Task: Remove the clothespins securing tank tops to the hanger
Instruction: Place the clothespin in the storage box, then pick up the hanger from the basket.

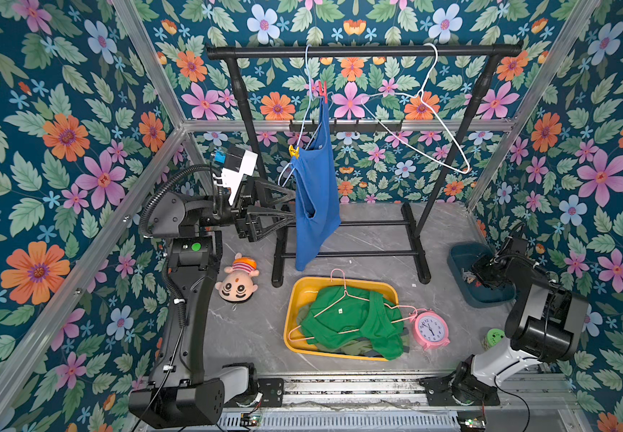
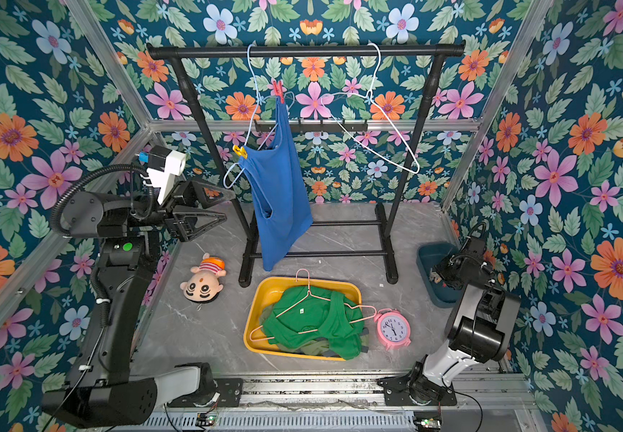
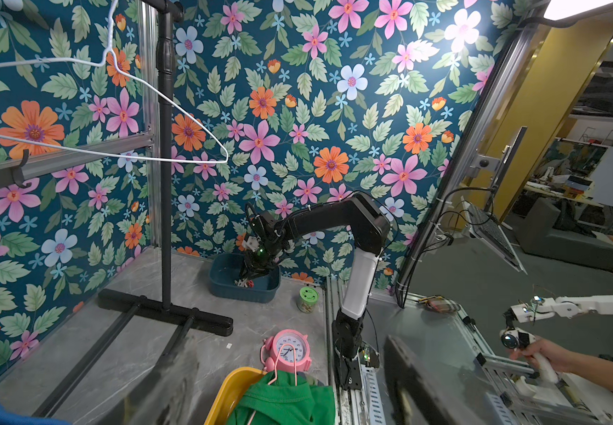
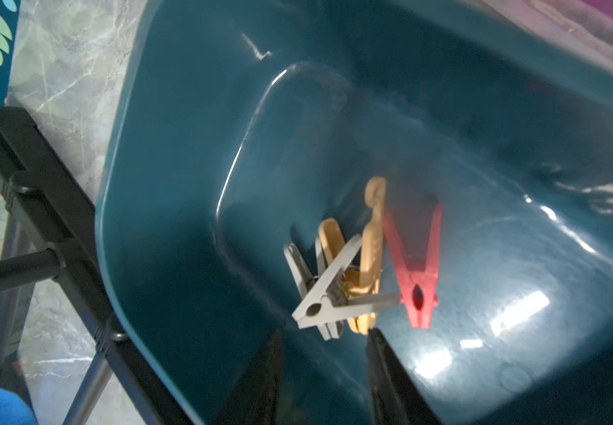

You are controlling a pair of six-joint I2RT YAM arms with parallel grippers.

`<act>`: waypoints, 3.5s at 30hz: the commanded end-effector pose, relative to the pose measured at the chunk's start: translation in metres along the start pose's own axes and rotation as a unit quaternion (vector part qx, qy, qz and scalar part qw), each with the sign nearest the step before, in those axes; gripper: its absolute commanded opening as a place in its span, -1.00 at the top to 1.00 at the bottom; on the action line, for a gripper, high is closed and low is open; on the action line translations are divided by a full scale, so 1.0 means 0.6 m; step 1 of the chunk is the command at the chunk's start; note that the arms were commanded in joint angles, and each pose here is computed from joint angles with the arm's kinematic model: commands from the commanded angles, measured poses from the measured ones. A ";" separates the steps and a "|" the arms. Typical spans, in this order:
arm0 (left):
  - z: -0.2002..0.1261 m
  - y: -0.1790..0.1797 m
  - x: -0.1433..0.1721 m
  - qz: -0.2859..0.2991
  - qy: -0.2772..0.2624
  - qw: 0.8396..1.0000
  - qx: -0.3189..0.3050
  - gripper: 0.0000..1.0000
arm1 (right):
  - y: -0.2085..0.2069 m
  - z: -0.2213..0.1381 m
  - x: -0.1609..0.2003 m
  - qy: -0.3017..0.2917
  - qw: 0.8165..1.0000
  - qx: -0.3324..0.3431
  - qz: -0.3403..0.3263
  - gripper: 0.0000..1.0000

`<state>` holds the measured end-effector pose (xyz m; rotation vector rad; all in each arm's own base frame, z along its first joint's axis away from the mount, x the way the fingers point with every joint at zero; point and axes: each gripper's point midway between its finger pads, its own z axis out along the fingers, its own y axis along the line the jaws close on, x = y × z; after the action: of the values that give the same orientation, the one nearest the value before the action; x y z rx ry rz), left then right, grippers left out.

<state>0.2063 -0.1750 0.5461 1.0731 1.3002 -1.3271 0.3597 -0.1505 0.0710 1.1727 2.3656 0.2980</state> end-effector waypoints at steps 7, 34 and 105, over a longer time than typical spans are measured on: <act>0.001 0.002 0.006 0.012 0.011 1.000 0.009 -0.62 | 0.145 -0.120 0.022 -0.024 0.987 -0.123 -0.101 0.29; 0.000 0.002 0.009 0.000 0.016 1.000 0.012 -0.63 | 0.415 -0.186 0.659 0.310 0.721 -0.303 -0.541 0.48; -0.005 0.008 0.032 -0.025 0.013 1.000 0.004 -0.62 | 0.499 -0.429 0.619 0.192 0.584 -0.482 -0.624 1.00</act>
<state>0.2143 -0.1733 0.5320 1.0391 1.3402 -1.3581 0.2352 0.3305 0.2715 -1.1763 2.1740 1.1691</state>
